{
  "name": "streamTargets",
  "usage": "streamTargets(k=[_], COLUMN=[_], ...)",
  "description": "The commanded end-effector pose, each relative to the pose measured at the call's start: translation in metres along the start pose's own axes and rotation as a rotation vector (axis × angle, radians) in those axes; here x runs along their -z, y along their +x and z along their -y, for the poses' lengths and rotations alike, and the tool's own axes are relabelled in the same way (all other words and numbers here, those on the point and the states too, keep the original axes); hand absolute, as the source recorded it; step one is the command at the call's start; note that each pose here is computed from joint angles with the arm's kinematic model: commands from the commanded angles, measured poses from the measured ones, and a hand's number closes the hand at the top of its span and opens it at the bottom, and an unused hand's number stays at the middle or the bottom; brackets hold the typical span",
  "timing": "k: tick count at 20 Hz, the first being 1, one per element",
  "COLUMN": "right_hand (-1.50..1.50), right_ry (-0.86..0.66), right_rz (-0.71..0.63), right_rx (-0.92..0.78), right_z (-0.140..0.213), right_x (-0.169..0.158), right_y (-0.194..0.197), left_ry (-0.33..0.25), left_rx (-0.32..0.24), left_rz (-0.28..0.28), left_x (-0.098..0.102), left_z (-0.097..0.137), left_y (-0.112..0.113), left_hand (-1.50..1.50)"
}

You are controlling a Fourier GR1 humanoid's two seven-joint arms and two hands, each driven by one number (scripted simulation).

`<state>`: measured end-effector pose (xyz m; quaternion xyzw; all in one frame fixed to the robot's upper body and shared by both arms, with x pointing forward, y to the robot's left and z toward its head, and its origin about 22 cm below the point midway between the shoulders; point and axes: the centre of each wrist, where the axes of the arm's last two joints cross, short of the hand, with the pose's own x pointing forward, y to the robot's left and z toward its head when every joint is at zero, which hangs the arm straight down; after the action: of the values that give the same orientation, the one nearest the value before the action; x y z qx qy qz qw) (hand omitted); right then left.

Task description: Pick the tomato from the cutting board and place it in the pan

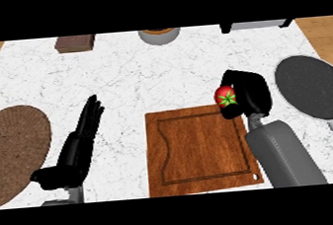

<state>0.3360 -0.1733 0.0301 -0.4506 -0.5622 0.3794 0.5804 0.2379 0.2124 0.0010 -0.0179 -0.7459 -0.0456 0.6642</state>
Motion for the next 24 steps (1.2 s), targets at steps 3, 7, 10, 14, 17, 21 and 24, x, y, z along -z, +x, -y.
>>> streamTargets(k=[3, 7, 10, 14, 17, 21, 24], right_hand=[1.5, 1.5, 1.5, 1.5, 1.5, 1.5, 1.5], right_ry=[-0.272, -0.344, -0.393, -0.451, -0.5, -0.581, -0.626], right_rz=[-0.17, -0.254, -0.33, -0.377, -0.422, -0.429, -0.46], right_rx=[0.114, 0.204, 0.251, 0.305, 0.285, 0.207, 0.097], right_z=[0.045, 0.075, 0.077, 0.083, 0.085, 0.082, 0.081], right_x=[-0.023, -0.023, -0.026, -0.026, -0.007, -0.001, 0.002], right_y=[0.023, 0.018, -0.015, -0.047, -0.079, -0.129, -0.159], left_ry=[0.001, -0.018, -0.017, -0.016, -0.041, -0.026, -0.03], left_rx=[0.0, -0.006, 0.011, 0.019, -0.015, 0.011, -0.013], left_rz=[-0.002, 0.006, 0.001, 0.005, 0.007, 0.022, 0.027], left_x=[0.006, 0.011, 0.012, 0.006, 0.011, 0.006, 0.013], left_z=[0.001, 0.006, 0.006, 0.007, 0.009, 0.003, 0.015], left_y=[0.007, 0.005, -0.007, 0.01, 0.006, 0.015, 0.002], left_hand=[0.0, 0.0, 0.0, 0.0, 0.0, 0.0, 0.0])
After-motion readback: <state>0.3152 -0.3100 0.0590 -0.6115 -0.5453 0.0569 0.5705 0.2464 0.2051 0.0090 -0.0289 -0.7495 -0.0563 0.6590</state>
